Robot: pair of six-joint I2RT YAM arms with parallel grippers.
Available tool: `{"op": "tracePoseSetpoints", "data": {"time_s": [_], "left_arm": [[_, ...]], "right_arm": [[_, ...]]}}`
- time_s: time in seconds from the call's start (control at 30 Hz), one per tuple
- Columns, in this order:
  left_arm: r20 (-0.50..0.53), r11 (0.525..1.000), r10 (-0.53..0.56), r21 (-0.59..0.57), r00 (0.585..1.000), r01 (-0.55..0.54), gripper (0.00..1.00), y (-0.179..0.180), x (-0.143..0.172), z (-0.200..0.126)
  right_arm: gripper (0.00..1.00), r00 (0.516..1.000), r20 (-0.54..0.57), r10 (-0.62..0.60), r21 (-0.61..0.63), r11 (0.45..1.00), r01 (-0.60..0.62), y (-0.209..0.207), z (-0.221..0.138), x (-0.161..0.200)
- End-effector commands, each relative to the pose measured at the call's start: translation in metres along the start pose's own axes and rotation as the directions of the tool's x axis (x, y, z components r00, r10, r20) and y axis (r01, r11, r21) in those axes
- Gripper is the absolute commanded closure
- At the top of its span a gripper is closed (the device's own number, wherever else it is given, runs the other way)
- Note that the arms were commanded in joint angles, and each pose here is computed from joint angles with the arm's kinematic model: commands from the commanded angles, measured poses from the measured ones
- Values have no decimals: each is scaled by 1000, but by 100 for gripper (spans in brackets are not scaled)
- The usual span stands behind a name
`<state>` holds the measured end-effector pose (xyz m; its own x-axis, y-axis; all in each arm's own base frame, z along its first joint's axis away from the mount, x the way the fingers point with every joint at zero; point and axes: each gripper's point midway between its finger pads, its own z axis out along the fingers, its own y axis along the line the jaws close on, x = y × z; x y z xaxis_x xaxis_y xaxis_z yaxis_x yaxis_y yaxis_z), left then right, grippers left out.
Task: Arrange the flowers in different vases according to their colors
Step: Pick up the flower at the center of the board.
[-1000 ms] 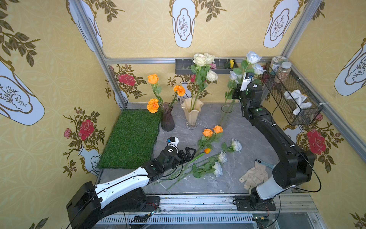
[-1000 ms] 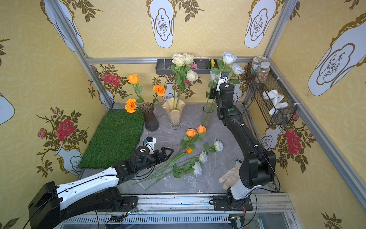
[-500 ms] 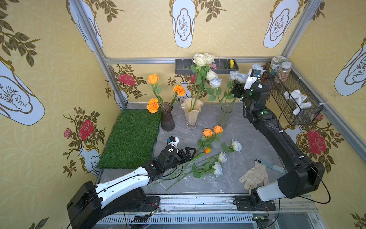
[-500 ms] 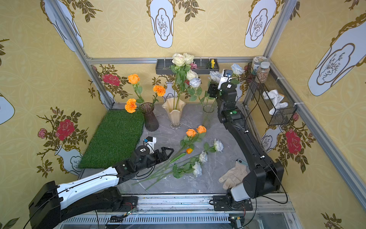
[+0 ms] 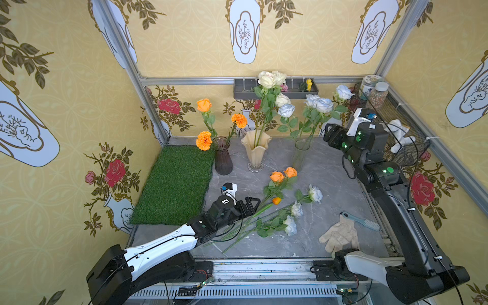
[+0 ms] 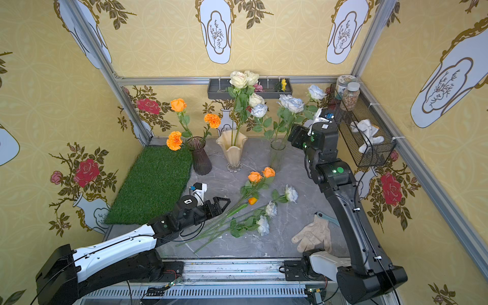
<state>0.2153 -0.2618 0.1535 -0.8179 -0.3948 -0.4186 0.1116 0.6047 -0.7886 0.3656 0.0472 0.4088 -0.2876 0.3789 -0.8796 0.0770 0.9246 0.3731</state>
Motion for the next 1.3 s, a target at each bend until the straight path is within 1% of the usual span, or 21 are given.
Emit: {"op": "tracePoseSetpoints", "data": {"time_s": [0.0,0.03,0.1,0.17,0.27,0.4,0.53,0.67,0.77,0.83,0.97,1.07,1.27], "left_arm": [[13,999,-3,45,1000,2,3,-7,-2,-2],[17,999,-7,52,1000,6,3,-8,-3,-3],[10,998,-12,65,1000,11,3,-9,0,-2],[-4,998,-10,69,1000,10,4,-11,1,1],[-29,998,-6,57,1000,8,5,-12,4,8],[-62,998,10,58,998,-6,8,-17,8,15],[-77,998,-7,63,997,11,10,-16,14,12],[-74,998,7,70,997,-2,10,-21,14,4],[-64,998,-16,56,998,20,9,-17,13,6],[-64,998,-8,54,998,11,9,-18,13,8],[-51,999,-12,44,999,14,10,-15,11,8],[-38,999,-17,43,999,19,10,-13,10,6],[-15,999,-23,34,1000,23,9,-11,6,7]], "right_arm": [[23,944,-303,129,22,991,-128,-8,-17,73],[23,918,-364,156,43,988,-150,-11,-24,88],[24,872,-449,194,91,981,-172,-20,-37,114],[24,829,-509,233,153,972,-180,-33,-49,140],[25,760,-589,275,210,960,-186,-47,-65,178],[26,688,-655,313,280,946,-164,-67,-80,222],[33,632,-685,361,332,928,-170,-83,-81,263],[36,617,-667,418,374,904,-207,-92,-70,286],[39,600,-645,474,405,877,-257,-94,-56,301],[41,591,-632,500,421,863,-280,-94,-46,307],[53,586,-615,528,452,845,-287,-97,-23,319],[59,588,-602,540,466,836,-291,-97,-6,327],[60,593,-579,560,497,819,-287,-99,22,342]]}}
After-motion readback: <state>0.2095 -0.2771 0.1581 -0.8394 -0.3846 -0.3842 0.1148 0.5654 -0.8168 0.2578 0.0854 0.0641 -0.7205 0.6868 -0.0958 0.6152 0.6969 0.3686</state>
